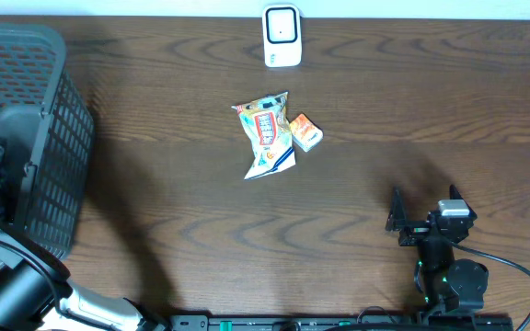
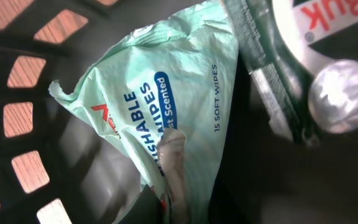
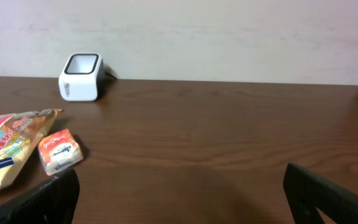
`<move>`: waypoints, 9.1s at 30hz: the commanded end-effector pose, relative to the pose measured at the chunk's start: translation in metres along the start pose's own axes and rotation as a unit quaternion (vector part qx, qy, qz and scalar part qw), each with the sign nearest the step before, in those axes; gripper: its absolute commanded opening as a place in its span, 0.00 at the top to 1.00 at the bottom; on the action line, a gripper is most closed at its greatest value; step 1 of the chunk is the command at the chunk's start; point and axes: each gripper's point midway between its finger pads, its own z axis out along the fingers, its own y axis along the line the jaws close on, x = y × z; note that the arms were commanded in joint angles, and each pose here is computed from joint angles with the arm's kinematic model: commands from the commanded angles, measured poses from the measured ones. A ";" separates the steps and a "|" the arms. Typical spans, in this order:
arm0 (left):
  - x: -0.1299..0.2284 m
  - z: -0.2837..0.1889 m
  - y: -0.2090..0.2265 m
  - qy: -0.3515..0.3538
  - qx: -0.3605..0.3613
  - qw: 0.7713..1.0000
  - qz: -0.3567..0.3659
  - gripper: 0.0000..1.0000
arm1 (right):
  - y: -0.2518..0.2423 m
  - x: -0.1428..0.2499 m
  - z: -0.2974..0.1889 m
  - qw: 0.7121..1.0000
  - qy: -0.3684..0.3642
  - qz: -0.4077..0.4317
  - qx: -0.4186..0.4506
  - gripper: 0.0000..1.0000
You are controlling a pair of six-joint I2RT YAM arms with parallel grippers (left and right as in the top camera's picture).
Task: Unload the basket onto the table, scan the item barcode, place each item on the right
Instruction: 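Reach the left gripper into the basket and grasp the green wipes pack, then carry the green wipes pack to the scanner and release it, then reach the left gripper into the basket and grasp the teal box, then carry the teal box to the scanner, release it, withdraw left gripper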
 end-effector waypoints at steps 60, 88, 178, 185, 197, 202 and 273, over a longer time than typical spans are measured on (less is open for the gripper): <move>0.301 -0.363 -0.439 -0.133 0.602 0.703 0.354 0.93 | -0.001 0.001 0.000 1.000 0.001 -0.003 0.002 0.01; 0.407 -0.333 -0.507 -0.081 0.661 0.668 0.332 0.43 | -0.001 0.001 0.000 1.000 0.001 -0.003 0.002 0.01; -0.111 -0.020 -0.109 -0.260 0.050 0.889 0.373 0.41 | -0.001 0.001 0.000 1.000 0.001 -0.003 0.002 0.01; -0.096 -0.004 -0.111 -0.226 0.061 0.900 0.368 0.70 | -0.001 0.001 0.000 1.000 0.001 -0.003 0.002 0.01; -0.126 -0.082 -0.105 -0.305 0.124 0.921 0.210 0.92 | -0.001 0.001 0.000 1.000 0.001 -0.003 0.002 0.01; -0.144 -0.189 -0.113 -0.385 0.282 0.877 0.064 0.93 | -0.001 0.001 0.000 1.000 0.001 -0.003 0.002 0.01; 0.302 -0.372 -0.468 -0.097 0.660 0.689 0.284 0.18 | -0.001 0.001 0.000 1.000 0.001 -0.003 0.002 0.01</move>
